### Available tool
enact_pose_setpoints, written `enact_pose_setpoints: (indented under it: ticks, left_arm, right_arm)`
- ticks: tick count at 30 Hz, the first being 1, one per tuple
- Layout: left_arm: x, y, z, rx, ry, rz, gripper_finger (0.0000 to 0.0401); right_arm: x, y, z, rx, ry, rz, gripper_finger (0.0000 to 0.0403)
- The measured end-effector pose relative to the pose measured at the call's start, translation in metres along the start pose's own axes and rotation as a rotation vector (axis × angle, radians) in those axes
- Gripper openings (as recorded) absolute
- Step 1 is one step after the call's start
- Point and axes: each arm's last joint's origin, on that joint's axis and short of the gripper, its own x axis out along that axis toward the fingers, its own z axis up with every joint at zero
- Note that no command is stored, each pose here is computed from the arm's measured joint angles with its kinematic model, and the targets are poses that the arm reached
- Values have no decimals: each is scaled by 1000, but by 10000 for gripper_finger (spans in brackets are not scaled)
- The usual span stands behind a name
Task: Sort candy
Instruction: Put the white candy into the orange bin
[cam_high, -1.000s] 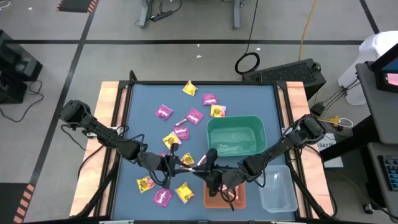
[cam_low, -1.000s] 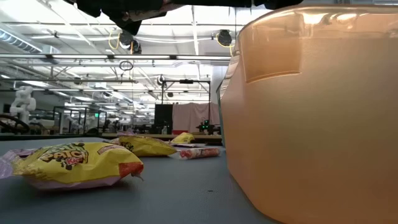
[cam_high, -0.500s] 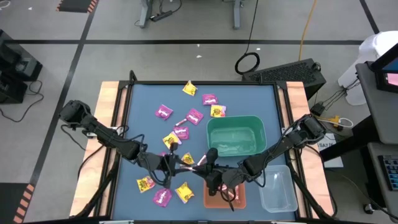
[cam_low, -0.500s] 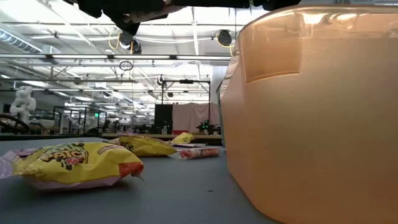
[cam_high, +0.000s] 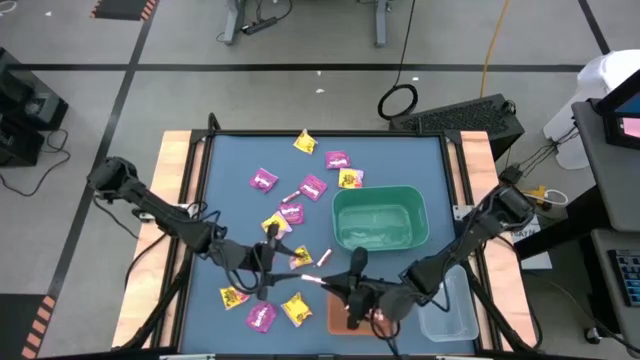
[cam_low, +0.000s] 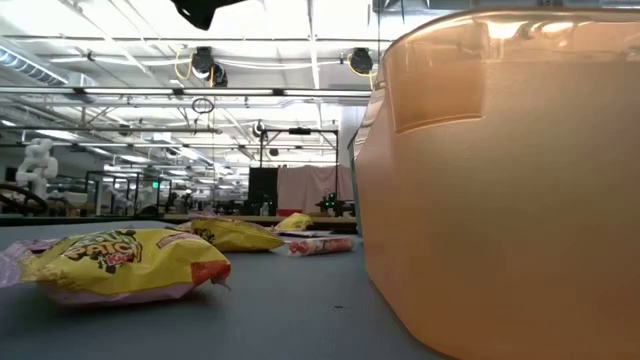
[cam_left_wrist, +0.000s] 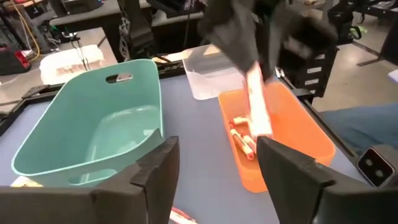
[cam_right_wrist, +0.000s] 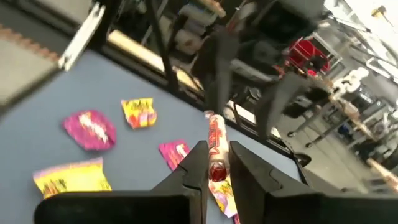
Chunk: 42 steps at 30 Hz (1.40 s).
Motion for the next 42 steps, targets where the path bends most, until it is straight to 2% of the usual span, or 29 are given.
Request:
enact_pose_setpoints:
  ticks: [6,10,16,20,30,37,42]
  left_arm:
    - [0,-2,-6,12,54,7,222]
    - [0,-1,-10,-16,91,12,222]
    - [0,-1,-10,-17,95,13,222]
    - [0,-1,-10,-17,95,13,222]
    - [0,-1,-10,-17,95,13,222]
    - [0,-1,-10,-18,95,13,222]
    - [0,-1,-10,-18,95,14,222]
  right_arm:
    - [-22,-11,21,227,-60,-3,45]
    - [-34,-16,29,374,-69,-47,45]
    - [-39,-14,29,461,-63,-95,45]
    - [-40,-13,29,468,-61,-92,45]
    - [-42,-10,29,337,-54,-66,45]
    - [-50,-4,31,89,-58,-47,45]
    - [-58,3,32,-148,-63,-27,45]
